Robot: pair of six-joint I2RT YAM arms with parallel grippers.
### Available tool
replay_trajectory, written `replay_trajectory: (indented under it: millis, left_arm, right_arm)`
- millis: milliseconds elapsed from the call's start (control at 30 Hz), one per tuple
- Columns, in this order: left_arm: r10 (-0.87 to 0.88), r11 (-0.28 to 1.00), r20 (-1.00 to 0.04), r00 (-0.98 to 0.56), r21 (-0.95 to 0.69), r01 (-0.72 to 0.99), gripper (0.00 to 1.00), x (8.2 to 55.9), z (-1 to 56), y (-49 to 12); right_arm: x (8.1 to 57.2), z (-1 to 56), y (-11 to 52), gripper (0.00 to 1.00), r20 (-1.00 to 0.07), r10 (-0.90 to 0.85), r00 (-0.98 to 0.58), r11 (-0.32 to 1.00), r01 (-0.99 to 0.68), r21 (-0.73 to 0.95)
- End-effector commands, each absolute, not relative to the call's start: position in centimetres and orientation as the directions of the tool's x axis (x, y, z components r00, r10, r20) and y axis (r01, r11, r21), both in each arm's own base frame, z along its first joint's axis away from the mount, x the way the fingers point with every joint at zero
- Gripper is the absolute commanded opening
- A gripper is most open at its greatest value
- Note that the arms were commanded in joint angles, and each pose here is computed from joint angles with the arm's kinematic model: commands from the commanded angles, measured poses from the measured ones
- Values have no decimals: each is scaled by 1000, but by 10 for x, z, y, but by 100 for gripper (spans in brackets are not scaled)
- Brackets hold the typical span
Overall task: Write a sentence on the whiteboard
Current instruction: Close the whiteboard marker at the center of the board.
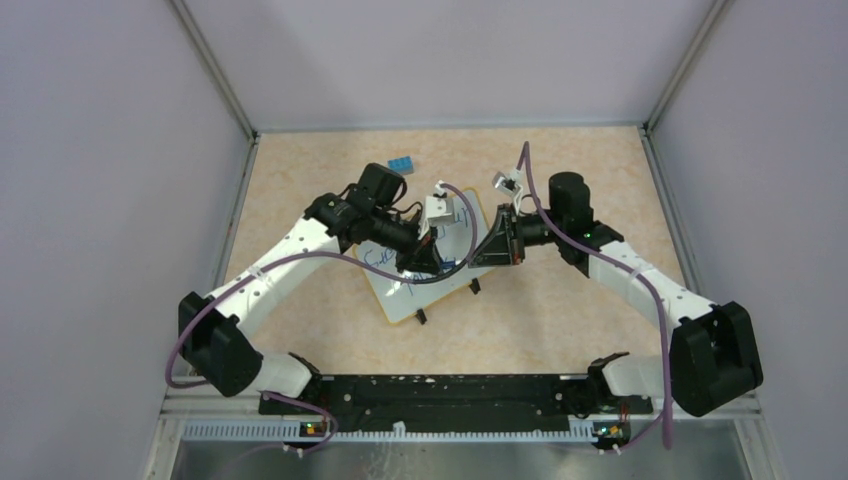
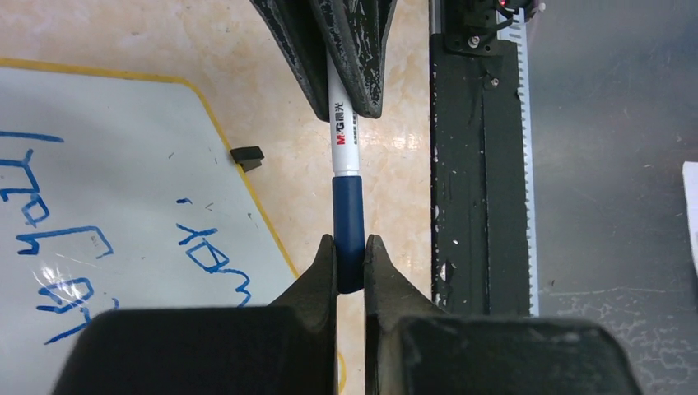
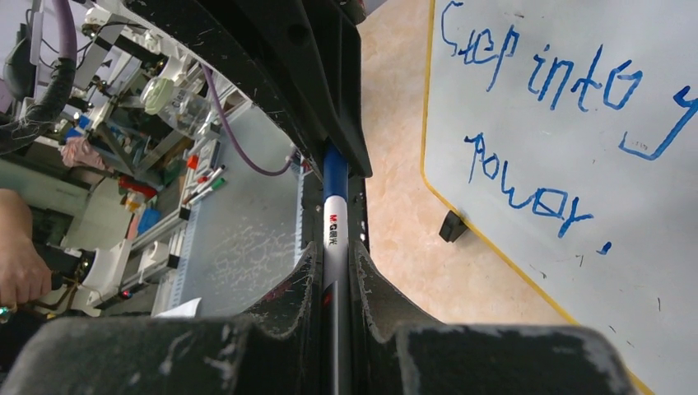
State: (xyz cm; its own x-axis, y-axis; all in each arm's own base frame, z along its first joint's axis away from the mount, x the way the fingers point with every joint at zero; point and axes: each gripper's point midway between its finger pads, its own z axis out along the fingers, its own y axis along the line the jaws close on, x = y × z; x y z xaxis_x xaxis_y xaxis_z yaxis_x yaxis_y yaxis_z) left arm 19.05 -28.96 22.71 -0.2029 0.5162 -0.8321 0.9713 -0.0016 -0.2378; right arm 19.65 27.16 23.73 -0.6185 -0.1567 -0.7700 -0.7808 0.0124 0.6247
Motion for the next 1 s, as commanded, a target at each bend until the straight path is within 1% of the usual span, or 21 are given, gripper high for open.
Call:
replay_trajectory:
  millis: [0, 267, 500, 833, 967]
  left_arm:
    - [456, -45, -870, -186, -231, 972, 1, 191, 238, -310]
    - [442, -76, -884, -155, -209, 975, 0, 193, 246, -333]
    - [399, -101, -910, -113, -166, 981, 0, 199, 266, -348]
    - [381, -114, -920, -89, -142, 983, 0, 200, 278, -353]
    - [410, -105, -907, -95, -150, 983, 0, 195, 265, -344]
  right_arm:
    - [194, 261, 282, 0, -839, -146, -524, -40, -844, 534]
    - [188, 253, 289, 0, -833, -170, -527, -46, -840, 541]
    - [183, 248, 294, 0, -828, -188, -529, -59, -835, 547]
    - [181, 244, 299, 0, -820, -200, -536, -61, -828, 557]
    - [190, 246, 296, 0, -834, -219, -507, -10, -853, 521]
